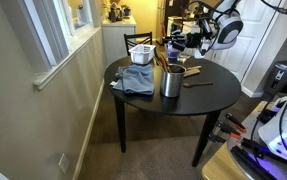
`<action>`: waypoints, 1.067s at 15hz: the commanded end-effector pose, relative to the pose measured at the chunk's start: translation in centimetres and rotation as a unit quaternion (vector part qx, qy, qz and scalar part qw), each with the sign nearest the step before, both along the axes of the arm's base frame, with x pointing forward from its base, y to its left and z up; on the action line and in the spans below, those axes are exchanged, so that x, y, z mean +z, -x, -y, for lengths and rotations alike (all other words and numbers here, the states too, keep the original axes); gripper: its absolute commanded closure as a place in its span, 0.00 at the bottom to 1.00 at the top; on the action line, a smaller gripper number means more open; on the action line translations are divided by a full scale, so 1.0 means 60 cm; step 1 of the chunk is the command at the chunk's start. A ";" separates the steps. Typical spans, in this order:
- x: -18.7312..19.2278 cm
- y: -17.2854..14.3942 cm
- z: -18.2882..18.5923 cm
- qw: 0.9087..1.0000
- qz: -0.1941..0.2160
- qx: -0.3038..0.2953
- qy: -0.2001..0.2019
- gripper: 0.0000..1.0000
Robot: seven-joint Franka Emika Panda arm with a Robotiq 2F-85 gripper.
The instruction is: Pick up the orange spatula and put it in the silver utensil holder
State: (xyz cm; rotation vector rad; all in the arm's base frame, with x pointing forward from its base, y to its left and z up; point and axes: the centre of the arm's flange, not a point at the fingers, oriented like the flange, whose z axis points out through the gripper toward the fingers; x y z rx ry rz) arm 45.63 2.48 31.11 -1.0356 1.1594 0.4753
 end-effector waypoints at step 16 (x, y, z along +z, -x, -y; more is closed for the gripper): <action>-0.060 0.013 0.084 0.994 -0.089 -0.031 -0.056 0.91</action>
